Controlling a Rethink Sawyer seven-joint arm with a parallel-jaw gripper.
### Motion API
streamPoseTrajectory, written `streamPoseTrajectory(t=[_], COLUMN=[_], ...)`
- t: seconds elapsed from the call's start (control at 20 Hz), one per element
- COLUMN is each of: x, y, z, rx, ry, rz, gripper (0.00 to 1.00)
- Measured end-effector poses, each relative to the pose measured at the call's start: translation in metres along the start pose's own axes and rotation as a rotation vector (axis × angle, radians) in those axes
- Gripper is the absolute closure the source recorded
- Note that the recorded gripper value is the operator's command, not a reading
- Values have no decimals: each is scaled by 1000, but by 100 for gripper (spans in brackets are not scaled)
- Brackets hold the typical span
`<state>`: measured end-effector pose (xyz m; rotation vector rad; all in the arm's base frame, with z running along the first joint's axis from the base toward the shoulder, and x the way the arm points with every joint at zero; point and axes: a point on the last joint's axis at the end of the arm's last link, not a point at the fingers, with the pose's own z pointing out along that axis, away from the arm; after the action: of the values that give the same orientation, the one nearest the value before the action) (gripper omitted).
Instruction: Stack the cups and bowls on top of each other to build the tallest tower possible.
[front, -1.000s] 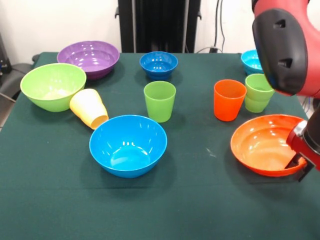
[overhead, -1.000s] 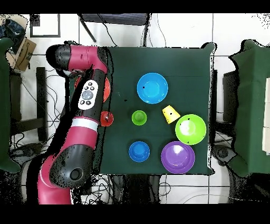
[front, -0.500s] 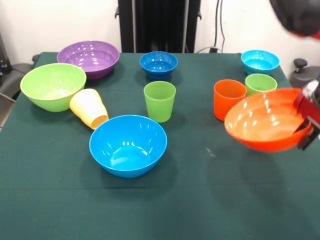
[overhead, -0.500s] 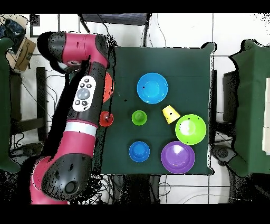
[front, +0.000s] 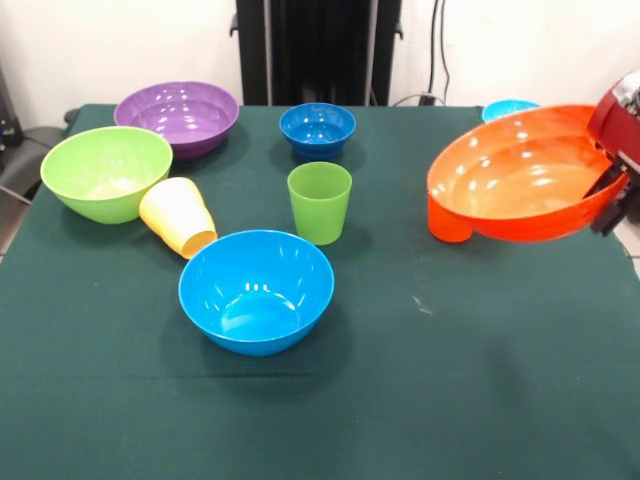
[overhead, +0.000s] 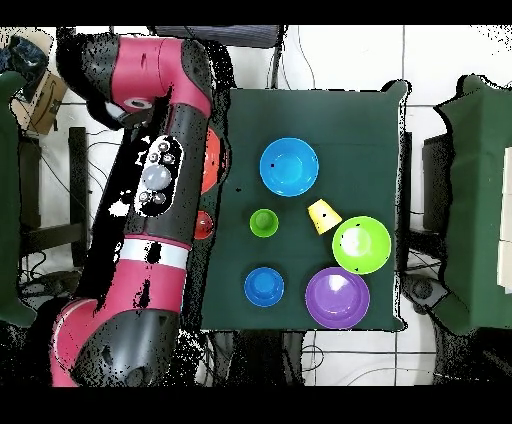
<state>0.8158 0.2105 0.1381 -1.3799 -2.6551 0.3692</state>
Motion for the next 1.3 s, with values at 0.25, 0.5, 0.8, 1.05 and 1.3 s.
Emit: streamPoseTrajectory(t=[0.25,0.5,0.8,1.05,1.3], x=[-23,-60,-95,-116,-128], y=[-3,-11,-24,-30,-33], z=[-2,16,50,65,66], rx=[-7,4,29,40,39], ry=[-21,-52,-101,-134,-146], rz=[7,25,42,44,45], gripper=[100,100,100,100,100])
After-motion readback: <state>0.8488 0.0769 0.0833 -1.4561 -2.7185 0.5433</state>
